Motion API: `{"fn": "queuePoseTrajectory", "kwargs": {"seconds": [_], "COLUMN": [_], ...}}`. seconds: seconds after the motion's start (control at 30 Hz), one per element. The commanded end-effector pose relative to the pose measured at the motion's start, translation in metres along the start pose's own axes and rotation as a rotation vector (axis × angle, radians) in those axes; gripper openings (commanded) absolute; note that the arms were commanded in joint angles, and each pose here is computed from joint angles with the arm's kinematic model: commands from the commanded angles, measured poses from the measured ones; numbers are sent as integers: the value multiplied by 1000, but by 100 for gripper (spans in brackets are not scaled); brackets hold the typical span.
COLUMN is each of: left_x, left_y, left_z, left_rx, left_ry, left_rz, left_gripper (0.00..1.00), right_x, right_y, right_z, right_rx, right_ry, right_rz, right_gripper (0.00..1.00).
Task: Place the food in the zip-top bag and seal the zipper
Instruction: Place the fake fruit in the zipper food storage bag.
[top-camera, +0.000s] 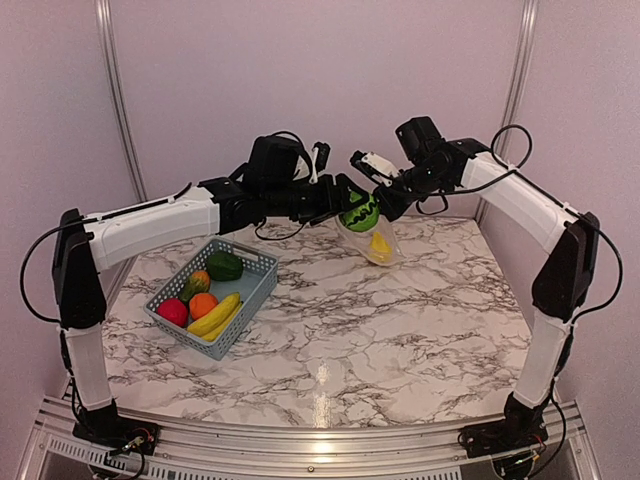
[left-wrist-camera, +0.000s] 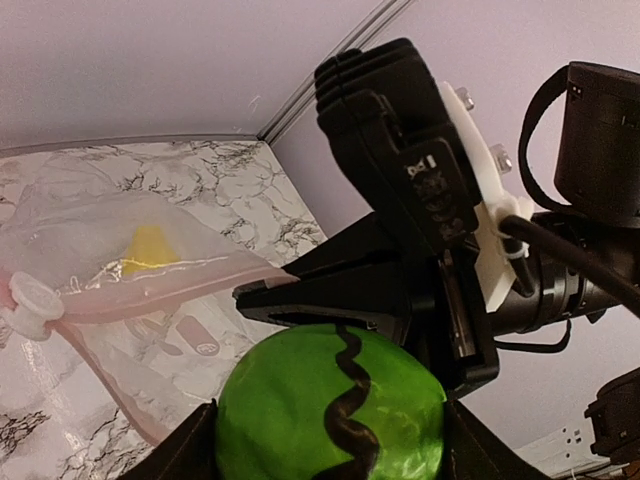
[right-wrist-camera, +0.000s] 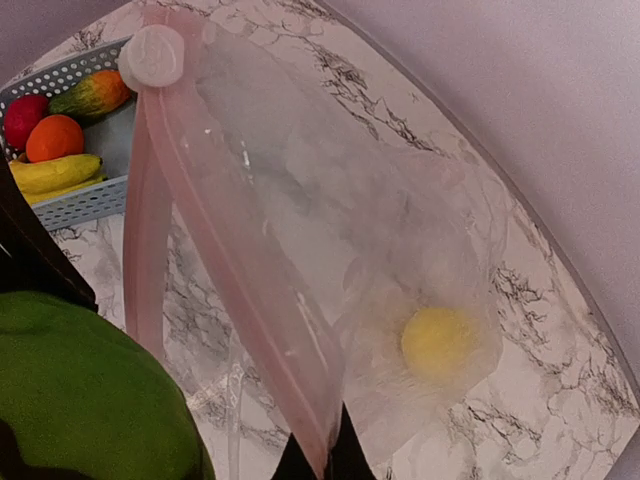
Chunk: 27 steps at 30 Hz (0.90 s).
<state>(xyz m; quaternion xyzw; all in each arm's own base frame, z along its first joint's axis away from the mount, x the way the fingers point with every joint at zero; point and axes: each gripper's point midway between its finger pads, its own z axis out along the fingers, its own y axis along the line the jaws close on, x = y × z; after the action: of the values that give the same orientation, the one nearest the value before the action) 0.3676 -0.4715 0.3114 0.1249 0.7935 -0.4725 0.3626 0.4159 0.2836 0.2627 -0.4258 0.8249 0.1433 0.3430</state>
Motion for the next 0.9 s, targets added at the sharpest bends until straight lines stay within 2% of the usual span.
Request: {"fn": "queuePoseTrajectory", "kwargs": {"seconds": [0.0, 0.2, 0.6, 0.77, 0.87], "left_x": [7, 4, -25, -27, -30], "left_y": [12, 43, 84, 83, 81], "left_z": [4, -3, 9, 19, 22], "left_rx": [-57, -220, -464, -449, -447], "left_ry": [8, -45, -179, -191, -191], "left_rz": [18, 7, -62, -115, -136], "left_gripper": [35, 32, 34, 44, 59], "right_x": [-18, -25, -46, -50, -49], "right_y": [3, 10, 27, 31, 30], "right_z": [-14, -21, -40, -46, -45], "right_rx": [10, -26, -116, -135, -134], "right_ry": [-51, -75, -148, -167, -166], "right_rz": [-1, -1, 31, 42, 49], "right_gripper": [0, 0, 0, 0, 0]}}
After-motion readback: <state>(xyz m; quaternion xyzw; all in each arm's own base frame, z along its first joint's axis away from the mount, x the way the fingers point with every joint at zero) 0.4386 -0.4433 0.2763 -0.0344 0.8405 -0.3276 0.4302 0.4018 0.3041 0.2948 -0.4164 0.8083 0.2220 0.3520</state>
